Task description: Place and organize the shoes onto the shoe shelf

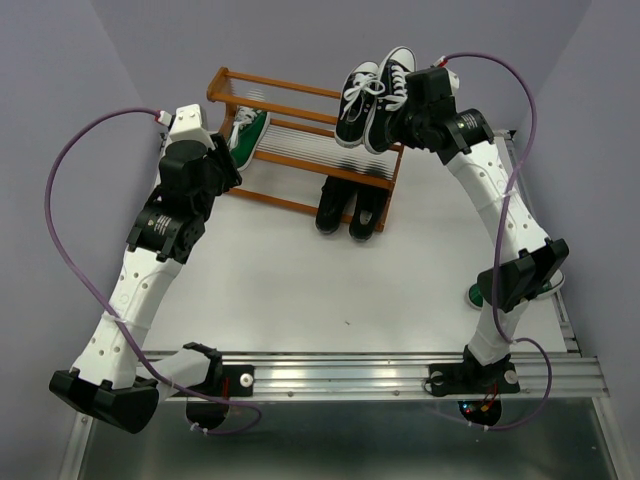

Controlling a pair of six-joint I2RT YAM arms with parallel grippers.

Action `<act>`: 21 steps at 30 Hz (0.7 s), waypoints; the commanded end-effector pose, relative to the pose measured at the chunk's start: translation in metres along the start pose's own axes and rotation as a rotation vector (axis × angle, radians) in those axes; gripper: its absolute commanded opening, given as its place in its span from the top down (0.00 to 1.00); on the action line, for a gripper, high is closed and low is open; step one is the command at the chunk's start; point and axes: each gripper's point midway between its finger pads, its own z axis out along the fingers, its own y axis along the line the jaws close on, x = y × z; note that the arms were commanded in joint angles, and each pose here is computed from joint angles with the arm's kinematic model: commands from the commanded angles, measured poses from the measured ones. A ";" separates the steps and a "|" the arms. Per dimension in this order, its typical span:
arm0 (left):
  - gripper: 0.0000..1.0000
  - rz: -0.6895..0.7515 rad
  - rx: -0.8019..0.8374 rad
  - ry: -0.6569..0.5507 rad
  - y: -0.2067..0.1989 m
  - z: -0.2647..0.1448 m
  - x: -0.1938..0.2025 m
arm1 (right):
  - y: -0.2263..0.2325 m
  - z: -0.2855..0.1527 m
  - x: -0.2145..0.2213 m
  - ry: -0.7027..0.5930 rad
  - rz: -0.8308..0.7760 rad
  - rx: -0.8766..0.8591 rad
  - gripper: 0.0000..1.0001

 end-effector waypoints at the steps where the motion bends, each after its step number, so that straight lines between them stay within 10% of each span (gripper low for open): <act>1: 0.45 -0.013 0.011 -0.048 0.001 -0.006 -0.011 | 0.014 -0.030 -0.042 -0.145 0.057 -0.061 0.99; 21: 0.45 -0.027 0.044 -0.049 -0.006 -0.006 -0.012 | 0.004 -0.048 -0.053 -0.179 0.049 -0.030 0.99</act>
